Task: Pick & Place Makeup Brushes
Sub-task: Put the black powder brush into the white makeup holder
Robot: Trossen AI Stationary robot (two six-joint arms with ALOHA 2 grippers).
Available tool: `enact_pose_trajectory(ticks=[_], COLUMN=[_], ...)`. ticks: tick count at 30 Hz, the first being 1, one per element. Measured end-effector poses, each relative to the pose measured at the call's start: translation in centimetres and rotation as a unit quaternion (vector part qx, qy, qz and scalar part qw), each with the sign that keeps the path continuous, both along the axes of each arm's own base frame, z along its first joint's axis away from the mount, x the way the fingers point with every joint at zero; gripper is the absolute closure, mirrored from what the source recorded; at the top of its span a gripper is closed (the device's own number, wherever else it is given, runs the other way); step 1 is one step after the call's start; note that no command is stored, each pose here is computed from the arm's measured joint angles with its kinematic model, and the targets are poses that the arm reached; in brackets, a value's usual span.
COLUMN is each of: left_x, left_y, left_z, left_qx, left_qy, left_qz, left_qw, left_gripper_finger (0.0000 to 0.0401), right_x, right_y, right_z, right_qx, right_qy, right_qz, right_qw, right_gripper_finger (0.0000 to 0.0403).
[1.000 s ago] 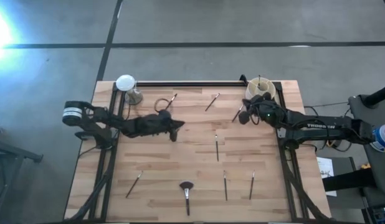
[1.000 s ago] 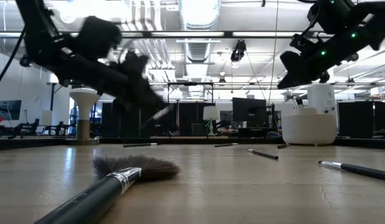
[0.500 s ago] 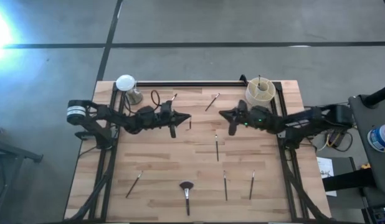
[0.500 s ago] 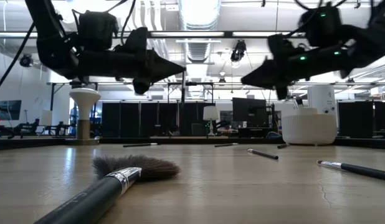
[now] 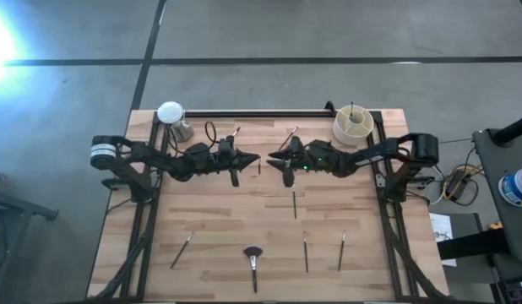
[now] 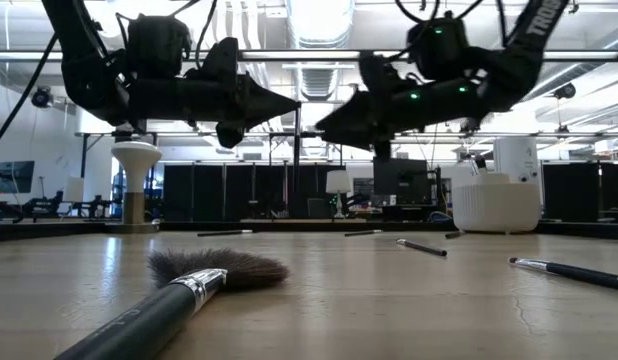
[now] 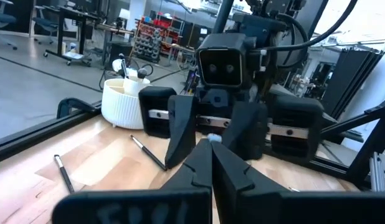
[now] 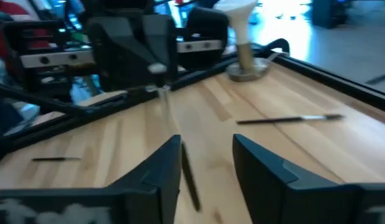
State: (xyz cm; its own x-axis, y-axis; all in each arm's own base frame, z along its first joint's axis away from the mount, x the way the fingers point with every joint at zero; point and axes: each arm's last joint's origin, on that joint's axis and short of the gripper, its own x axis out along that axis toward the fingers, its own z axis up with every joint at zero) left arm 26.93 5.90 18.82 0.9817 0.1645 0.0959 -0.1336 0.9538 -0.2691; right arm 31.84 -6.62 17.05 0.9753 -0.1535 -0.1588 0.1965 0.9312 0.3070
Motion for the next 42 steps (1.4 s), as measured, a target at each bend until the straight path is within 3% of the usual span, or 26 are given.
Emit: enact_pose_trajectory(ticks=[5,10,14,20,24,30,36,42], left_x=[0.0,0.0,0.0,0.0,-0.1,-0.2,0.1,0.2], left_y=[0.0,0.0,0.0,0.0,0.2,0.3,0.0,-1.2], left_z=[0.1,0.1,0.2,0.2,-0.1,-1.8,-3.8,-4.2], left_qx=[0.000,0.006,0.008,0.010,0.006,-0.018,-0.043,-0.054], left_qy=[-0.002,-0.004,-0.006,-0.008,0.010,0.106,0.268,0.414], left_qz=[0.000,-0.001,0.000,0.001,-0.002,-0.023,-0.087,-0.148], left_qw=[1.000,1.000,1.000,1.000,1.000,0.994,0.959,0.896], left_gripper_finger=[0.0401,0.0401,0.0401,0.0401,0.0401,0.0401,0.0401,0.0395], right_x=[1.8,3.2,3.8,3.9,3.5,1.5,-1.5,-3.9], right_y=[-0.3,-0.8,-0.9,-0.9,-0.8,-0.6,-0.2,0.3], right_z=[0.4,0.4,0.4,0.6,0.5,1.2,1.7,1.8], right_qx=[-0.007,-0.018,-0.022,-0.038,-0.035,-0.062,-0.079,-0.082], right_qy=[-0.010,-0.013,-0.014,-0.013,0.029,0.143,0.178,0.171], right_qz=[0.014,0.014,0.016,0.027,0.035,0.009,-0.021,-0.023], right_qw=[1.000,1.000,1.000,0.999,0.998,0.988,0.981,0.981], right_gripper_finger=[0.0230,0.0229,0.0266,0.0377,0.0389,0.0390,0.0390,0.0390])
